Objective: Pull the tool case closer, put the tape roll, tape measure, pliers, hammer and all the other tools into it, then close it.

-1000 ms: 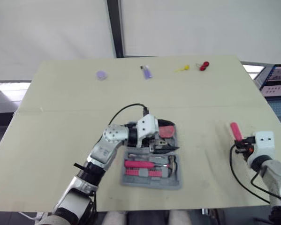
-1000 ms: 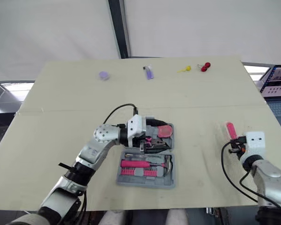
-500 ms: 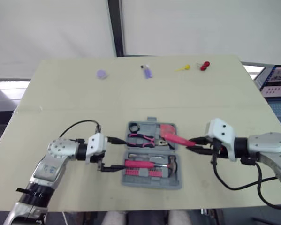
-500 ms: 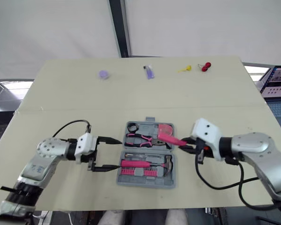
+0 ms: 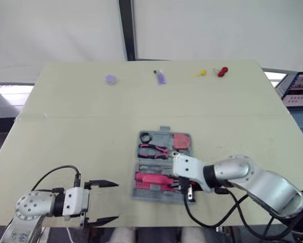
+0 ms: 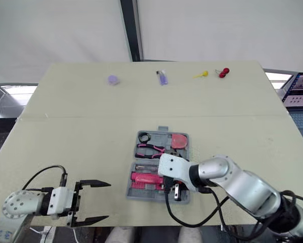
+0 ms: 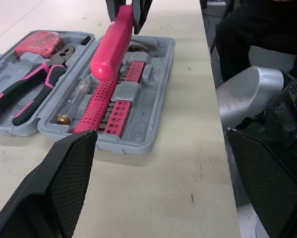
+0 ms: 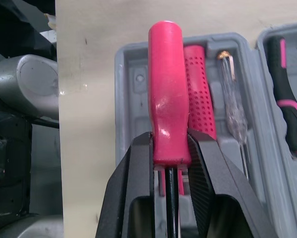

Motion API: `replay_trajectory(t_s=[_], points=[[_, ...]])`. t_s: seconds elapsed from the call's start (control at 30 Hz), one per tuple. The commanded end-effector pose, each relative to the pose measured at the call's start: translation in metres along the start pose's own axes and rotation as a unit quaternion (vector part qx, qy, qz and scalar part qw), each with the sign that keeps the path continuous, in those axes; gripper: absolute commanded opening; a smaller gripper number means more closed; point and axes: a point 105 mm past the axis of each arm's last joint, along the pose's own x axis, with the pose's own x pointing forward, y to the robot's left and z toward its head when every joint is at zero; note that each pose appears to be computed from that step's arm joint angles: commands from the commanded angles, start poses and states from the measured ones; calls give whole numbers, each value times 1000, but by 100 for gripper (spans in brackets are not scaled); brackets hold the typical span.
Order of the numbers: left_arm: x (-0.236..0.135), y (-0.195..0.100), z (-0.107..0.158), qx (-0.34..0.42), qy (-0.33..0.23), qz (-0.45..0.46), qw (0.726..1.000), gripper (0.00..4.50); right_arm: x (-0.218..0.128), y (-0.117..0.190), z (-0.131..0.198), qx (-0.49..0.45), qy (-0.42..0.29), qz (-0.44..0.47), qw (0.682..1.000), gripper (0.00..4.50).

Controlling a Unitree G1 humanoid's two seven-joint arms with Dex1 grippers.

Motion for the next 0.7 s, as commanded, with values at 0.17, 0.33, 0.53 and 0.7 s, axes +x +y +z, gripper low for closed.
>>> replay_trajectory(t_s=[0.17, 0.33, 0.53, 0.7], points=[[-10, -6, -3, -2, 1, 19, 1000, 450, 19, 11, 5, -14, 16, 14, 1000, 39], [-15, -2, -8, -10, 11, 39, 999, 450, 27, 12, 3, -9, 24, 14, 1000, 39], [-14, -2, -10, -10, 9, 45, 999, 450, 36, 14, 0, -8, 31, 17, 999, 39], [-12, 0, -9, -5, 7, 44, 999, 450, 38, 17, 1, -12, 31, 22, 999, 39]])
